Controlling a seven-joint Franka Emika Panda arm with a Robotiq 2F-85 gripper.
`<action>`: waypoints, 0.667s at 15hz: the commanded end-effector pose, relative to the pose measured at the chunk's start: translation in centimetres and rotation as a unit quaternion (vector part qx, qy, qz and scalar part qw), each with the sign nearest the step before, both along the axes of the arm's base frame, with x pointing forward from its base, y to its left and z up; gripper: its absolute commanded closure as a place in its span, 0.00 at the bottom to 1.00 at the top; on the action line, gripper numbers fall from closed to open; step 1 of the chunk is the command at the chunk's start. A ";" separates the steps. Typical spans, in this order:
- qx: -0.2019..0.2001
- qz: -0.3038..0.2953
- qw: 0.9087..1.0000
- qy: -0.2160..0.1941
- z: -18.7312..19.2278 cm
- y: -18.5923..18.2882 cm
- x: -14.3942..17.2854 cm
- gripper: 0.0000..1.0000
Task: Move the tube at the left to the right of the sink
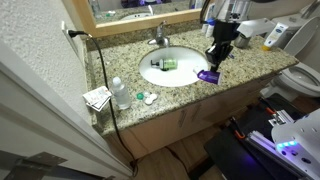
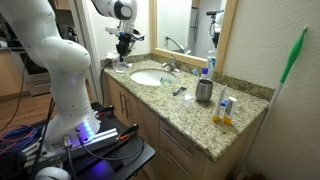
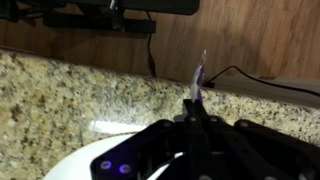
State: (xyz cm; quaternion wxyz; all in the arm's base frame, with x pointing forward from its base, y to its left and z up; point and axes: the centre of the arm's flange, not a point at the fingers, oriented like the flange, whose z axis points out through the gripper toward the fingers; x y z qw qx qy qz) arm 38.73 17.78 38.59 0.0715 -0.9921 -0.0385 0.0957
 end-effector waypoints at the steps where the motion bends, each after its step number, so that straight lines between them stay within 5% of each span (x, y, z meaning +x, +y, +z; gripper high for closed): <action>1: -0.021 -0.096 0.995 -0.016 1.3 -4.8 -7.6 1.00; 4: -0.012 -0.175 0.984 -0.030 1.0 -6.8 -11.1 1.00; 5: 0.013 -0.168 0.985 -0.047 0.8 -6.1 -10.8 1.00; 6: -0.013 -0.147 0.989 -0.019 0.6 -5.1 -7.7 1.00; 10: -0.022 -0.154 0.988 -0.023 1.0 -5.0 -7.5 1.00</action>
